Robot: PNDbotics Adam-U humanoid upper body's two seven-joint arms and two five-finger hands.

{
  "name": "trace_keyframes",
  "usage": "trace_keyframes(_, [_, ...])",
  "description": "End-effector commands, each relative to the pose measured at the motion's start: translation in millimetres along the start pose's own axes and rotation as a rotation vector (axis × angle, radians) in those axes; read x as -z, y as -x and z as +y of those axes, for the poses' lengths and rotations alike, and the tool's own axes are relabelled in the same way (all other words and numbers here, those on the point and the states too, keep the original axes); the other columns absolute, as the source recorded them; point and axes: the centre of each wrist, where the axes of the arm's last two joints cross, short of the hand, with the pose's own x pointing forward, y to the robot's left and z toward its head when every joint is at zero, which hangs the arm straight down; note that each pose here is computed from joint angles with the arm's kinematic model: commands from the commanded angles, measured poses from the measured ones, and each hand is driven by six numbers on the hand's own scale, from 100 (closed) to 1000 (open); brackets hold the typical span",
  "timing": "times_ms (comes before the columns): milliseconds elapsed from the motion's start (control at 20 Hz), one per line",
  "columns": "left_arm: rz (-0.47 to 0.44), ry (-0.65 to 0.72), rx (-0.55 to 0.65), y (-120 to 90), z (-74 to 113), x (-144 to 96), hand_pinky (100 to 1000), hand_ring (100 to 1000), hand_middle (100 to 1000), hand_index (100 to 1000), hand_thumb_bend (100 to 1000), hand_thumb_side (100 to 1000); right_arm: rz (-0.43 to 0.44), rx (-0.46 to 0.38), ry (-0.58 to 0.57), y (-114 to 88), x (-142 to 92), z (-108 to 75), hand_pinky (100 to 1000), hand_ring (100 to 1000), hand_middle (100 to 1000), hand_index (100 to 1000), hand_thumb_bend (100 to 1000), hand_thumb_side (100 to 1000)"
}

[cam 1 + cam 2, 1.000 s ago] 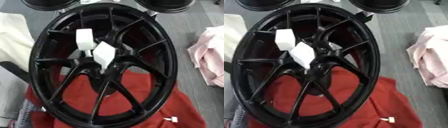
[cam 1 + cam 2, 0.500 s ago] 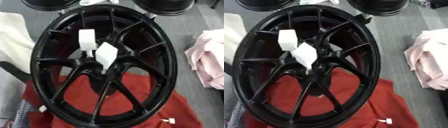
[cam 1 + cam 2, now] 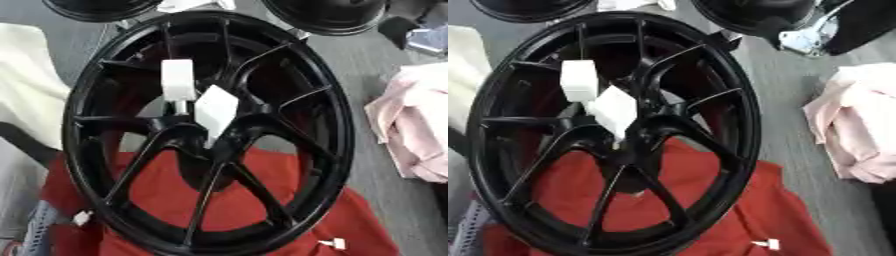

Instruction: Pull the pin out of the wheel hub.

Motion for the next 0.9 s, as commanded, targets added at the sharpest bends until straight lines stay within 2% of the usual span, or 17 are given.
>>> trace_keyframes(50, [-0.037, 0.020, 0.028, -11.0, 2.7, 7.1, 769, 786, 754, 828, 139, 923, -0.065, -0.034, -0.018, -12.5, 10.9, -8.5, 867, 832, 780, 815, 100, 517])
trace_keyframes(450, [-0.031, 0.023, 0.025, -9.8, 2.4, 6.7, 770, 786, 754, 827, 140, 922, -0.218, -0.038, -0.055, -41.2, 48.4, -22.5, 867, 837, 787, 825, 158, 476])
trace_keyframes(500, [-0.031, 0.024, 0.022, -9.7, 1.9, 6.7, 770, 786, 754, 827, 140, 923, -0.232, -0.035, -0.060, -42.8, 53.2, -23.4, 867, 838, 789, 829, 190, 469])
trace_keyframes(900, [-0.021, 0.028, 0.010, -7.2, 0.0, 6.0, 771, 786, 752, 826, 141, 922, -0.315, -0.015, -0.112, -43.1, 82.7, -22.6, 874, 848, 795, 849, 246, 368])
